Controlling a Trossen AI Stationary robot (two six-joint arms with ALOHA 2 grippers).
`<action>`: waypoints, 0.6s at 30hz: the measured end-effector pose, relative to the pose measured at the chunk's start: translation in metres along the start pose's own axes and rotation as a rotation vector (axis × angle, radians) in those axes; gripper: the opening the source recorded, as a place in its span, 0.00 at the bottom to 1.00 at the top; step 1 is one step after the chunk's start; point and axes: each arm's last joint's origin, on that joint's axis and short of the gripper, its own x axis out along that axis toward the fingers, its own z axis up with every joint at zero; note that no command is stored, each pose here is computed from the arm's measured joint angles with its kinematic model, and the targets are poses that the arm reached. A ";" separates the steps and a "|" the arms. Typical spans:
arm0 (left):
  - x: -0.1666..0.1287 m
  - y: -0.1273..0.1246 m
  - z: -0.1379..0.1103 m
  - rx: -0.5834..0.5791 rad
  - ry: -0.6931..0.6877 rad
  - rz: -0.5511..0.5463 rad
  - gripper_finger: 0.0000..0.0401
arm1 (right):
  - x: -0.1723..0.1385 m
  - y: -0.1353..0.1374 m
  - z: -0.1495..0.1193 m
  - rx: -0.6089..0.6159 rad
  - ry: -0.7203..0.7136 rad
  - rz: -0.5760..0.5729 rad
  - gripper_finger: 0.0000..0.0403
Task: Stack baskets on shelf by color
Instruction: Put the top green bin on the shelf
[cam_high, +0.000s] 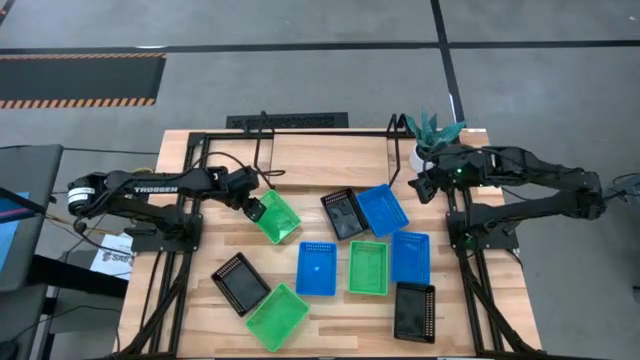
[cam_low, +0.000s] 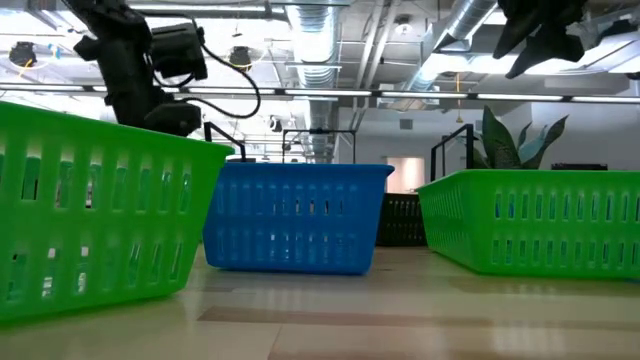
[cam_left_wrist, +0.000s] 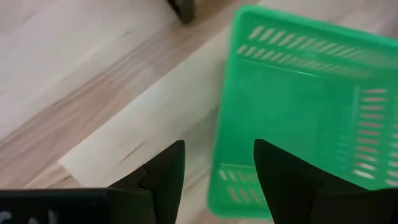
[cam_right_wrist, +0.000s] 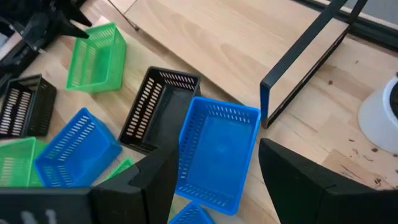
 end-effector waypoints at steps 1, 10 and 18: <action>0.002 0.001 -0.001 -0.005 -0.003 0.008 0.45 | 0.001 0.001 0.000 -0.003 0.005 -0.001 0.61; 0.006 0.004 -0.006 0.018 0.010 0.016 0.22 | 0.006 0.004 0.000 -0.014 0.022 -0.010 0.61; 0.006 0.004 -0.005 -0.048 0.006 0.019 0.01 | 0.006 0.004 0.000 -0.013 0.022 -0.010 0.61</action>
